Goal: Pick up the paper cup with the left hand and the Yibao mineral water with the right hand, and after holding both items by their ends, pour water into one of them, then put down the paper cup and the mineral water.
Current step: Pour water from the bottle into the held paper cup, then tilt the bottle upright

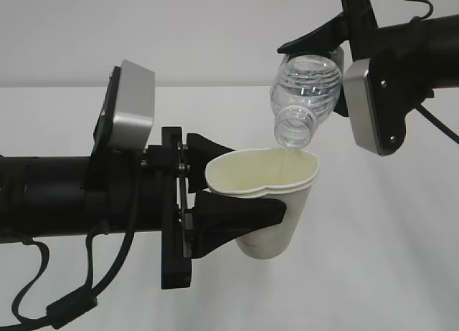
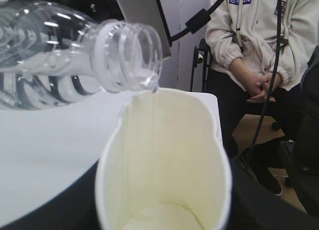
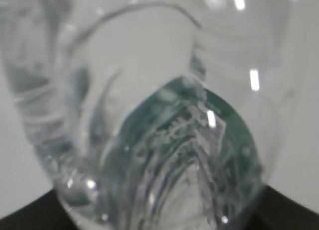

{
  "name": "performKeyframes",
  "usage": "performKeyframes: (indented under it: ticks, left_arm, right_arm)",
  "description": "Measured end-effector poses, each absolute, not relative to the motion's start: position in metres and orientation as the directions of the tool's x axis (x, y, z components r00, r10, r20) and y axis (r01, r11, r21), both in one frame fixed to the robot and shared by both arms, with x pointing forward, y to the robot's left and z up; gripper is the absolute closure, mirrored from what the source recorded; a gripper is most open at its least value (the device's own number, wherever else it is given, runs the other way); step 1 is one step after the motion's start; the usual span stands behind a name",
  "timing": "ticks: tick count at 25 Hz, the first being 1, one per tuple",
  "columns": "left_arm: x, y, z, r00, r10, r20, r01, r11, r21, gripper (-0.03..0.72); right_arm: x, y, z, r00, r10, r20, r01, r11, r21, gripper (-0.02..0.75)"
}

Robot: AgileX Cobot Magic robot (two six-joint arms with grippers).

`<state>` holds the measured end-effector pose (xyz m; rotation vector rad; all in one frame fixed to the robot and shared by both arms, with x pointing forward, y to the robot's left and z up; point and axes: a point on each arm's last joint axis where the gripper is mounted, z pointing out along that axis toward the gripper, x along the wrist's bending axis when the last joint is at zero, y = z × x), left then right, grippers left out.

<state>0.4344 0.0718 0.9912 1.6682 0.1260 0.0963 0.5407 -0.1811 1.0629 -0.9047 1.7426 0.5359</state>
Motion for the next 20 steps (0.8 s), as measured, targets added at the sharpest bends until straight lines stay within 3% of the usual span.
performKeyframes:
  ticks: [20]
  left_arm:
    - [0.4343, 0.0718, 0.9913, 0.990, 0.139, -0.012, 0.025, -0.097, 0.995, 0.309]
  right_arm:
    - [0.5406, -0.1808, 1.0634, -0.126, -0.336, -0.933, -0.794, 0.598, -0.109, 0.302]
